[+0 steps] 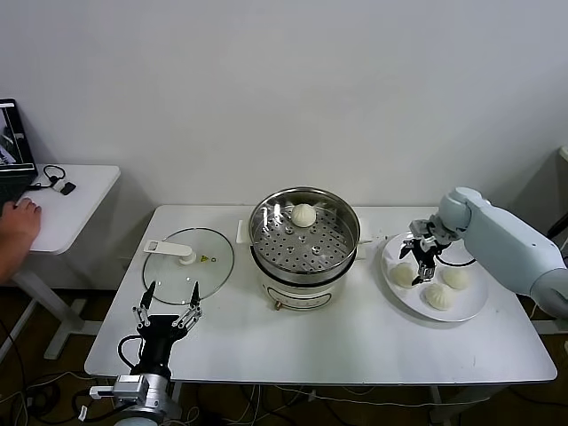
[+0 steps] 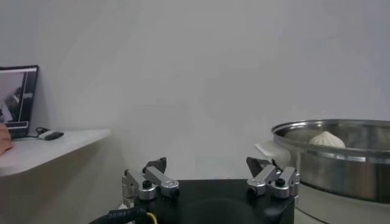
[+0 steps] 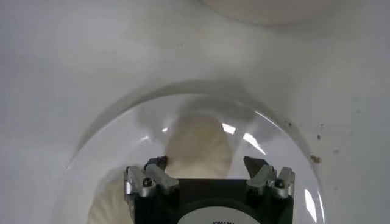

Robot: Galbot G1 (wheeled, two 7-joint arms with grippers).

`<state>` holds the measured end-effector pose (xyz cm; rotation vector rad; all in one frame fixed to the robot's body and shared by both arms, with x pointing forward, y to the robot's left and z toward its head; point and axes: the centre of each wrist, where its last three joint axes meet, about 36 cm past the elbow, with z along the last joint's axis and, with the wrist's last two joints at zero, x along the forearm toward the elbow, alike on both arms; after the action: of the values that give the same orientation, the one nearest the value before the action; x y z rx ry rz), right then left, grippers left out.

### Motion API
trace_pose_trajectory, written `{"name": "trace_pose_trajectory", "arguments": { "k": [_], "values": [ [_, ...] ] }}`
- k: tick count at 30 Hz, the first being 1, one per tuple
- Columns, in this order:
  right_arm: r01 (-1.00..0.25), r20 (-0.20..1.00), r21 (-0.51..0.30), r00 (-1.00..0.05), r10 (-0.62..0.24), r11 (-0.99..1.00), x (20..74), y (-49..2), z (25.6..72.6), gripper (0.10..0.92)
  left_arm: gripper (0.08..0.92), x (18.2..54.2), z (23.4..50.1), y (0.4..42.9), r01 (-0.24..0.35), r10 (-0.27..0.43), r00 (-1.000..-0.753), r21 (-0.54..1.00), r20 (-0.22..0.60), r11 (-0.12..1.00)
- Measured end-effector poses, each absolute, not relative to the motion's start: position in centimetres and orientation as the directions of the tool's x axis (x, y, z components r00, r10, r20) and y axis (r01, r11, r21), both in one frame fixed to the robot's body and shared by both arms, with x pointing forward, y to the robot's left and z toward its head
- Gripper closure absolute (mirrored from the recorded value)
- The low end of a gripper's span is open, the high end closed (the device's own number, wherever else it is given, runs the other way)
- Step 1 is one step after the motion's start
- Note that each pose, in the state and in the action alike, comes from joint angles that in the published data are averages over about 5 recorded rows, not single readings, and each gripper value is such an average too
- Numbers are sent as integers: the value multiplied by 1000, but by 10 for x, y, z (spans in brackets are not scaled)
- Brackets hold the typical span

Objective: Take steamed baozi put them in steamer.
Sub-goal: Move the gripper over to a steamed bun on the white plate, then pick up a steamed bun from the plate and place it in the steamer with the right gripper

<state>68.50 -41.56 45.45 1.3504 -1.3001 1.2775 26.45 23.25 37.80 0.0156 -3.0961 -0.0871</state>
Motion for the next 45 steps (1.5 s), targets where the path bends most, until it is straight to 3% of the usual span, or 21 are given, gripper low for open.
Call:
{"name": "trace_pose_trajectory", "arguments": {
  "k": [13, 20, 32, 45],
  "values": [
    [-994, 990, -49, -36, -137, -94, 686, -416, 453, 201, 177, 264, 377, 232, -9, -11, -999, 54, 48, 999],
    [-995, 989, -44, -31, -142, -90, 687, -416, 452, 282, 177, 264, 377, 232, -9, -12, -999, 53, 47, 999],
    [-995, 989, -45, -32, -147, -91, 687, -418, 455, 293, 177, 264, 377, 232, -9, -12, -999, 52, 47, 999],
    [-986, 987, -80, -57, -153, -144, 691, -413, 506, 293, 177, 266, 377, 232, -9, -12, -999, 52, 47, 999]
  ]
}}
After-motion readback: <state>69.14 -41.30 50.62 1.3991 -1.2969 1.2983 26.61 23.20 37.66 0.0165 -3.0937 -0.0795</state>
